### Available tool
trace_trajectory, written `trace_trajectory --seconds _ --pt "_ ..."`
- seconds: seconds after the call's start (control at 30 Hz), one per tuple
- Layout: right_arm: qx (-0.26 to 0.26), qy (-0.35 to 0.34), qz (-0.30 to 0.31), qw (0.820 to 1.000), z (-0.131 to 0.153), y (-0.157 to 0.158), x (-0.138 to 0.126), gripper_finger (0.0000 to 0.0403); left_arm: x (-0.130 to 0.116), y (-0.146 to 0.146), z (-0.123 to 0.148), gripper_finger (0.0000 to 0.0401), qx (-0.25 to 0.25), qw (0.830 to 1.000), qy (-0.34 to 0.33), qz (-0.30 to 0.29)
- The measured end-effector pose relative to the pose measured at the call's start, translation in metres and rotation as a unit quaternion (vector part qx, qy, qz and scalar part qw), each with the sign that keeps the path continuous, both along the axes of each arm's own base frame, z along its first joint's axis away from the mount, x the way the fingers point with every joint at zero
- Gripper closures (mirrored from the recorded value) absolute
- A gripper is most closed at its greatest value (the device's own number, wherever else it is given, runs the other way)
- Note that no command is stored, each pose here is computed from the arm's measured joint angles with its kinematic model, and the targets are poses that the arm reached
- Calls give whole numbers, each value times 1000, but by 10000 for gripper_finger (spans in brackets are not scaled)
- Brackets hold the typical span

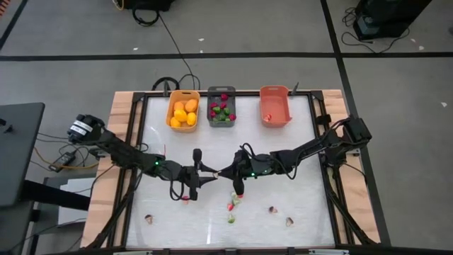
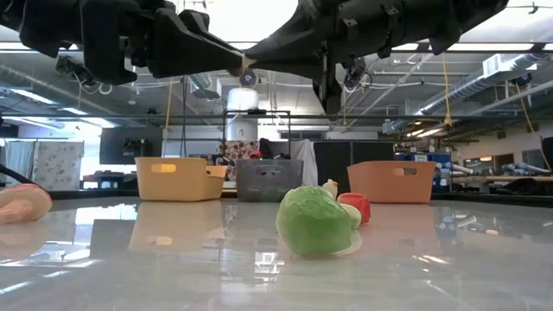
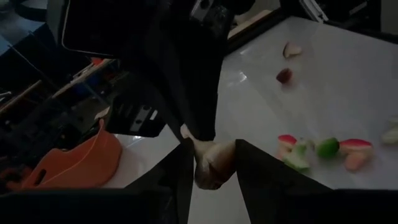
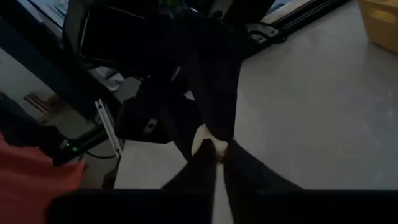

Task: Sort produce into baskets
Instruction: Put the brown mushroom into the orange bin

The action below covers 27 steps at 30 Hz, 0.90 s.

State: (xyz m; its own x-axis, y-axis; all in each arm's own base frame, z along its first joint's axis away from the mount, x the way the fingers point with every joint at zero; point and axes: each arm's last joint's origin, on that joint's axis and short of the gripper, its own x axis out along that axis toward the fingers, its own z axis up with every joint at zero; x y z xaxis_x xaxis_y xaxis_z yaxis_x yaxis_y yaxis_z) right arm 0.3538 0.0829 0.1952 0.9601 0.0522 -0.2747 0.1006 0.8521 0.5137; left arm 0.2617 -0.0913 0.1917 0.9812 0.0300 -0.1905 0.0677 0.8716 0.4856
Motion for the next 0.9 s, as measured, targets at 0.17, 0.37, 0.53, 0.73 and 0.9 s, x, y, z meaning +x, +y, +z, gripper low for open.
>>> trace_trajectory --seconds 0.17,0.37,0.53,0.73,0.9 --pt "0 17 8 1000 -2 -2 -1 390 0 1 1 280 -68 997 -13 30" --pt "-18 158 -4 987 -17 -19 -16 397 -2 9 6 260 -95 981 -39 165" --pt "-67 237 -124 961 0 -50 -41 399 -10 19 -12 230 -114 949 -5 296" --pt "-120 318 -281 897 21 -100 -80 394 -16 26 -31 220 -196 934 85 286" --pt "-140 382 -379 831 19 -134 -104 384 -18 28 -33 220 -211 924 82 308"
